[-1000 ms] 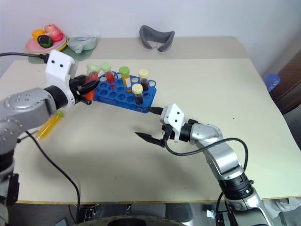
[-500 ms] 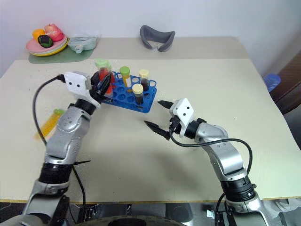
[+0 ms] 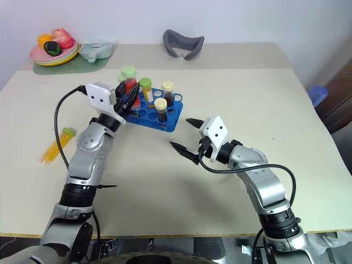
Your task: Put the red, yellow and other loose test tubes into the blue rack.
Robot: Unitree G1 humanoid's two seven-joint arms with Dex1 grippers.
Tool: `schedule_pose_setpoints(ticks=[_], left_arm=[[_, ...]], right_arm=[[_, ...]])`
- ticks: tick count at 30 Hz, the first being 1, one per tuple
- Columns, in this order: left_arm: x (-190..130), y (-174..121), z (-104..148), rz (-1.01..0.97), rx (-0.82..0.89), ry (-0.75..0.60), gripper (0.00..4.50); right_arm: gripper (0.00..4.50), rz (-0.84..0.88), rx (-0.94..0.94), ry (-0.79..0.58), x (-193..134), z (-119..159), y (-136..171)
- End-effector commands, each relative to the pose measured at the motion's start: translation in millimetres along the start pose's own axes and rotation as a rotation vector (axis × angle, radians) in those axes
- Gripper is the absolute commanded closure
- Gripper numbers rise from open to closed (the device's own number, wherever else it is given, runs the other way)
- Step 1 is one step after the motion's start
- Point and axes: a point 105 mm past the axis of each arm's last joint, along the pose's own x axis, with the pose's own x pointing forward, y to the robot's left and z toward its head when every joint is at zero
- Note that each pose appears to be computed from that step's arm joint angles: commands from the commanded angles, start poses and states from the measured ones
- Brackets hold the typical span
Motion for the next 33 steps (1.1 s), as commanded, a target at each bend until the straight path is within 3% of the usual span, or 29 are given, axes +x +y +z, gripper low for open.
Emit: schedule_pose_setpoints(ticks=[1,7,22,27,33], left_arm=[[-5.6,14.5,30.5,0.048,0.025,-0.084,3.68],[-12.5,37.5,24.5,0.145,0.091,-0.037,3.68],[-11.0,31.1,25.0,0.111,0.1,0.007,3.68],[-22.4,33.9,17.3,0.039,0.072,0.173,3.68],[-56.1,38.8,9.2,-0.08,0.076,0.48,3.68]], right_arm=[[0.0,-0.001,-0.035,-0.04,-2.8,13.9,-0.2],[0.0,0.024,-0.03,-0.046,2.5,13.6,2.9],[0.0,0.034,-0.038,-0.048,4.3,14.1,2.3],[0.0,0.034,-0.044,-0.042,1.2,14.4,1.4],[0.0,0.04,-0.045,-0.032,-1.4,11.9,1.5]])
